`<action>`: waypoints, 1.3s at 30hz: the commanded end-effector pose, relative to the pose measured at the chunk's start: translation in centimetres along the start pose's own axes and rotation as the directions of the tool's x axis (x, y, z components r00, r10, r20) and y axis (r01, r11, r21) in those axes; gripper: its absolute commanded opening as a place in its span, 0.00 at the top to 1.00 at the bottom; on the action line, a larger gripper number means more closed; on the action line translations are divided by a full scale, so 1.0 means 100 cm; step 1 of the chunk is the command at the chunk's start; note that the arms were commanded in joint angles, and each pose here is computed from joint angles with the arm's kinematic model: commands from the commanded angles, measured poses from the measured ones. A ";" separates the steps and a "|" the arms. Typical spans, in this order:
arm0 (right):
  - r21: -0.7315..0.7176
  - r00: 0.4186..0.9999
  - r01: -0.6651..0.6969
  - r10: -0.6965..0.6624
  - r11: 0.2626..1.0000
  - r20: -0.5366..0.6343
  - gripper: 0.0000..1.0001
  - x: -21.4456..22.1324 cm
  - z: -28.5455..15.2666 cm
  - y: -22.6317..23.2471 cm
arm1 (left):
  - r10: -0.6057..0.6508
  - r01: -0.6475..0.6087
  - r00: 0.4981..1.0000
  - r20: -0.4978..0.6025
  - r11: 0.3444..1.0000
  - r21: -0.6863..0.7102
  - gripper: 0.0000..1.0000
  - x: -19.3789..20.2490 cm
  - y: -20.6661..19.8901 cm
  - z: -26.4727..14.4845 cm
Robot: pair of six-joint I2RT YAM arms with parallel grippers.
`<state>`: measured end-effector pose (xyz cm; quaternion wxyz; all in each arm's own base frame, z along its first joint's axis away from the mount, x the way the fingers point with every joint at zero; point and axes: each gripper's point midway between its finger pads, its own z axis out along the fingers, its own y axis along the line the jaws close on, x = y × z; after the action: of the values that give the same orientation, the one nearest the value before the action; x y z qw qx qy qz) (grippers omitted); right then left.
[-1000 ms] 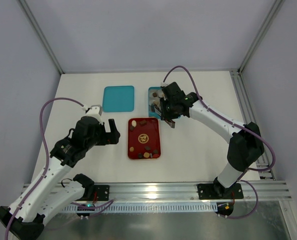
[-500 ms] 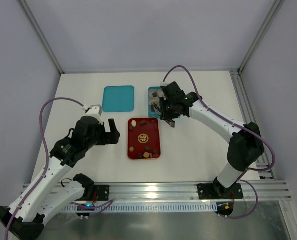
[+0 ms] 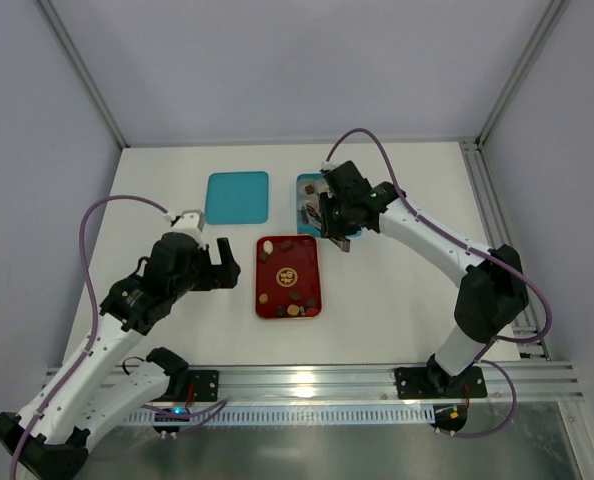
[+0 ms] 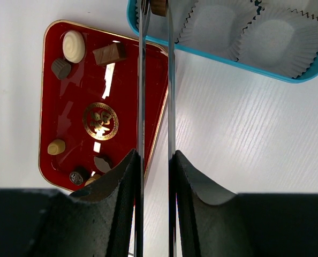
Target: Pack the chocolate
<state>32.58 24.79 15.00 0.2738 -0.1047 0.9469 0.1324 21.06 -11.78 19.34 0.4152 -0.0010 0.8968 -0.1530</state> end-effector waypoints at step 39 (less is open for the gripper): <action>-0.053 0.993 -0.020 0.026 0.998 0.119 0.62 -0.040 -0.033 0.002 | 0.003 -0.003 0.999 0.037 1.000 0.002 0.00 -0.007 -0.001 -0.002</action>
<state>33.01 24.25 15.49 0.2741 -0.0971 0.9475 0.1334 21.04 -11.76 19.39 0.4160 -0.0011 0.8963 -0.1536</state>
